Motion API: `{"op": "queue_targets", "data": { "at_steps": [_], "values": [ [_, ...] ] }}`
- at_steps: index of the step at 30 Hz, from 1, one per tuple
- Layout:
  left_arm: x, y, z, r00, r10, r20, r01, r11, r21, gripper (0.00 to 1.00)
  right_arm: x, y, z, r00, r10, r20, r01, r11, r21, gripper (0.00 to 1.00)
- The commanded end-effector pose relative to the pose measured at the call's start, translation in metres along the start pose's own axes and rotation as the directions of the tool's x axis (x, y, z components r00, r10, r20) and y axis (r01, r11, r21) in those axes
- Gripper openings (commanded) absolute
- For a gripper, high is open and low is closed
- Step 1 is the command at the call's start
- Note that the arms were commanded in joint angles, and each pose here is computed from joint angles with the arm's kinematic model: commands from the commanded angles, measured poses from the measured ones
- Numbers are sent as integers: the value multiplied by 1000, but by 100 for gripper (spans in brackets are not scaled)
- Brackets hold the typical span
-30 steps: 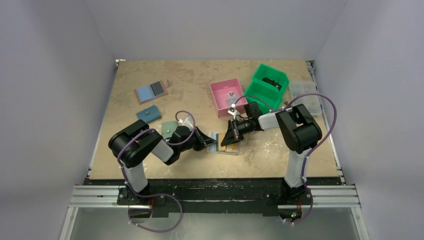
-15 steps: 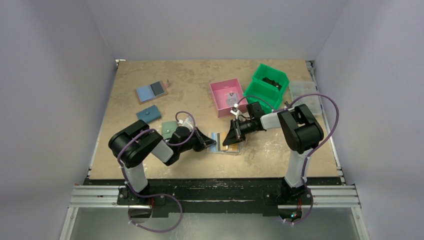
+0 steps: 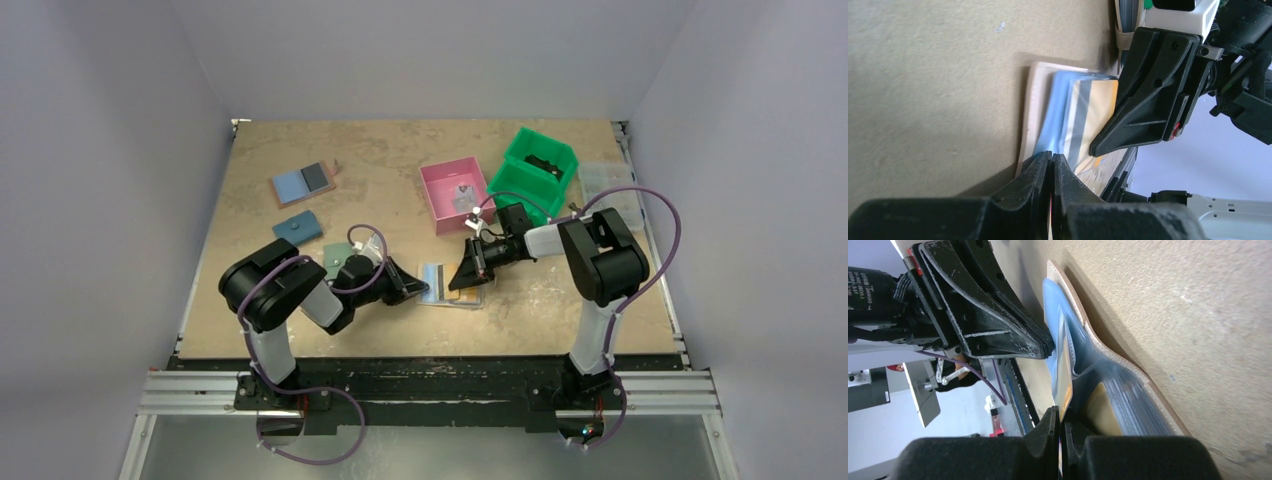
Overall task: Take the credit cards out of the card holder
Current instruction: Remove the credit card from the card holder.
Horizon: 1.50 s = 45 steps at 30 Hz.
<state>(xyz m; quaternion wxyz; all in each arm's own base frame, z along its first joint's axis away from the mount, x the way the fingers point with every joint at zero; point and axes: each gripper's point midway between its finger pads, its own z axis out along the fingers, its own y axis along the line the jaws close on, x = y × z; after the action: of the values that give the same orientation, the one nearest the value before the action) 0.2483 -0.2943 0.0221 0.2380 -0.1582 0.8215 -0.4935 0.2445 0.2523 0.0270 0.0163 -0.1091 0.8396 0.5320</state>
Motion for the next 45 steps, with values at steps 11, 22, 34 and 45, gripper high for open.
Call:
{"op": "queue_targets", "data": {
  "at_steps": [11,22,34,45],
  "values": [
    [-4,-18,-15,998,63,5,-63,990,123,39,-6,4,-14,996,-89,32,90,995,-35,0],
    [-46,-21,-48,937,305,172,-291,951,-104,49,-4,12,-17,991,-128,33,130,988,-85,0],
    [-31,-26,-57,957,253,144,-257,966,9,96,-4,8,-16,993,-118,29,120,990,-80,0],
    [-8,-52,-34,975,213,70,-222,958,179,87,-4,11,-16,993,-115,23,117,988,-100,0]
  ]
}}
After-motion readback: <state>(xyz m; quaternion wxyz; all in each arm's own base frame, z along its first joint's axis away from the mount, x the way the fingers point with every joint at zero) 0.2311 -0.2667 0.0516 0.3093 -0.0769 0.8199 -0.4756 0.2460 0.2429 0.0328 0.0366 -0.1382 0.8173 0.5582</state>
